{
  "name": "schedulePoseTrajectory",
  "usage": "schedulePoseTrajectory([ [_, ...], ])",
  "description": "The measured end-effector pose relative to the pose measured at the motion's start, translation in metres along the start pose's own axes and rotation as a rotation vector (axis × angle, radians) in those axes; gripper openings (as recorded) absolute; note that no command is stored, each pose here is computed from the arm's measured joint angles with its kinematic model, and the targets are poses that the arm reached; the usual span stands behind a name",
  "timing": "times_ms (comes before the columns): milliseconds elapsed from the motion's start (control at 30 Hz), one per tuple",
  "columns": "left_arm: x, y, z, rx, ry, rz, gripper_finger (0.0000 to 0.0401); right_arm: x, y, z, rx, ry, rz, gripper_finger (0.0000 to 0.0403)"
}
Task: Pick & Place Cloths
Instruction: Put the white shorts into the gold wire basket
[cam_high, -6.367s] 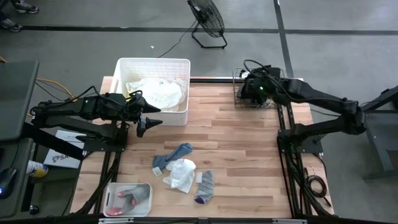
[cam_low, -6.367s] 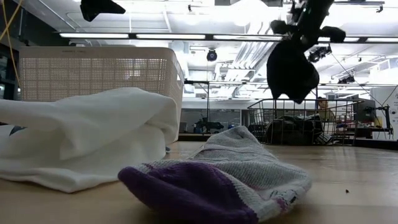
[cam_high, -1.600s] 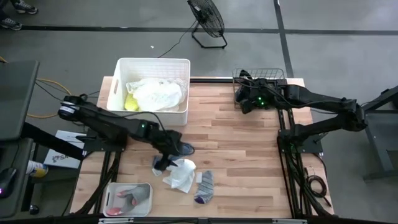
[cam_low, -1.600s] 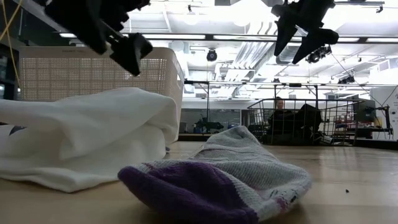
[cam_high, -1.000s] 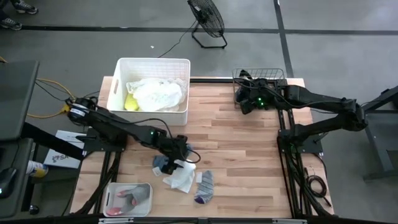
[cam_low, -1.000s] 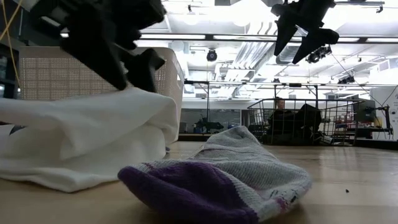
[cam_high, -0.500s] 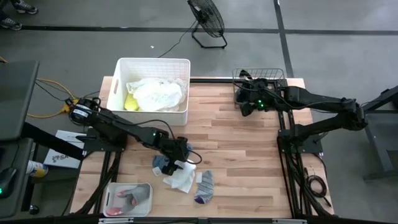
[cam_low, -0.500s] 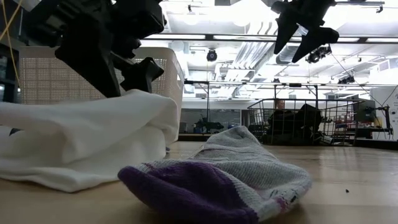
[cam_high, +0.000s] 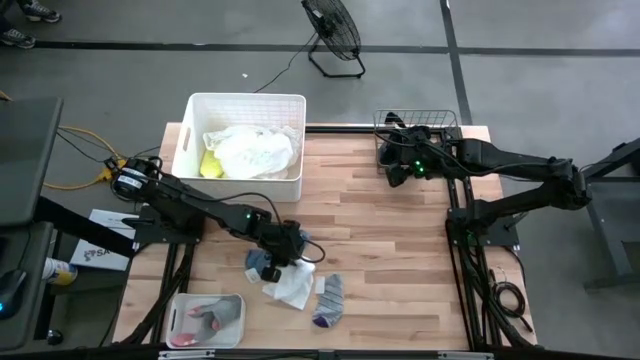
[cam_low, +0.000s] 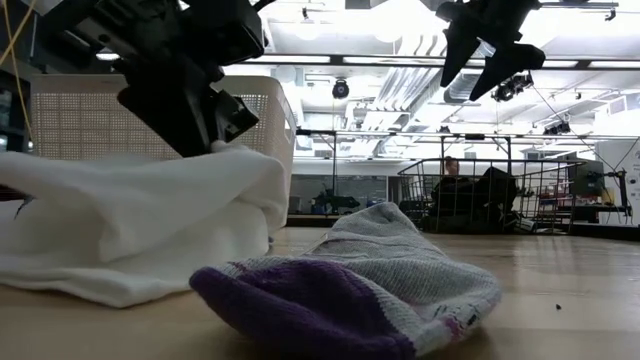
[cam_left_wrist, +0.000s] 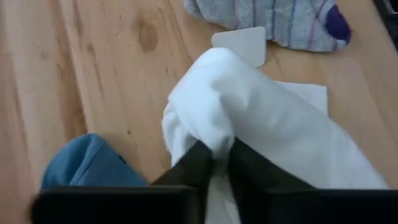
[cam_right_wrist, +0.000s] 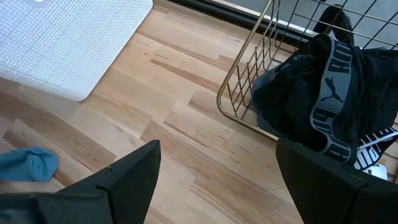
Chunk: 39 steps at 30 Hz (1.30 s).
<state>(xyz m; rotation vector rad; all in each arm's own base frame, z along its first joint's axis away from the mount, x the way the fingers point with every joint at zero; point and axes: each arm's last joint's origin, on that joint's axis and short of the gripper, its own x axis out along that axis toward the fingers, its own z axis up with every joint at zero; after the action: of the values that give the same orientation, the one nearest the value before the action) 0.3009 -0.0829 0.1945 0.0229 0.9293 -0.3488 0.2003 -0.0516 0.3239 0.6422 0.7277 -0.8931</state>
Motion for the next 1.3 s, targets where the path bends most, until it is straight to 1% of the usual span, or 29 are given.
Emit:
schedulePoseTrajectory([
  [33, 0.0, 0.0, 0.0, -0.001, 0.0, -0.011, 0.0026, 0.0, 0.0, 0.0, 0.0, 0.0, 0.0, 0.0311],
  [67, 0.0, 0.0, 0.0, -0.004, 0.0, -0.014, 0.0016, 0.0, 0.0, 0.0, 0.0, 0.0, 0.0, 0.0311],
  [200, -0.001, -0.001, 0.0, -0.019, -0.002, -0.018, 0.0015, 0.0, 0.0, 0.0, 0.0, 0.003, 0.002, 0.0311],
  [367, -0.012, -0.002, 0.005, -0.019, -0.025, -0.019, 0.0006, 0.0, 0.0, 0.0, -0.001, 0.003, 0.002, 0.0311],
  [500, -0.032, -0.005, 0.022, -0.008, -0.062, -0.005, 0.0005, -0.001, 0.003, -0.002, -0.019, 0.005, 0.013, 0.0311],
  [633, -0.058, -0.008, 0.041, 0.021, -0.093, 0.043, 0.0004, -0.003, 0.007, -0.007, -0.045, 0.011, 0.031, 0.0311],
  [700, -0.073, -0.01, 0.053, 0.049, -0.135, 0.07, 0.0003, -0.005, 0.009, -0.009, -0.058, 0.012, 0.04, 0.0311],
  [800, -0.092, -0.011, 0.069, 0.098, -0.17, 0.128, 0.0003, -0.008, 0.015, -0.013, -0.081, -0.017, 0.062, 0.0311],
  [933, -0.114, -0.012, 0.085, 0.165, -0.186, 0.247, 0.0002, -0.017, 0.028, -0.02, -0.136, -0.084, 0.119, 0.0311],
  [1033, -0.123, -0.01, 0.092, 0.196, -0.197, 0.361, 0.0002, -0.024, 0.041, -0.026, -0.19, -0.129, 0.201, 0.0311],
  [1133, -0.133, -0.008, 0.099, 0.2, -0.222, 0.466, 0.0002, -0.033, 0.054, -0.031, -0.235, -0.176, 0.303, 0.0311],
  [1300, -0.146, -0.007, 0.108, 0.195, -0.256, 0.604, 0.0002, -0.047, 0.071, -0.034, -0.257, -0.269, 0.449, 0.0311],
])
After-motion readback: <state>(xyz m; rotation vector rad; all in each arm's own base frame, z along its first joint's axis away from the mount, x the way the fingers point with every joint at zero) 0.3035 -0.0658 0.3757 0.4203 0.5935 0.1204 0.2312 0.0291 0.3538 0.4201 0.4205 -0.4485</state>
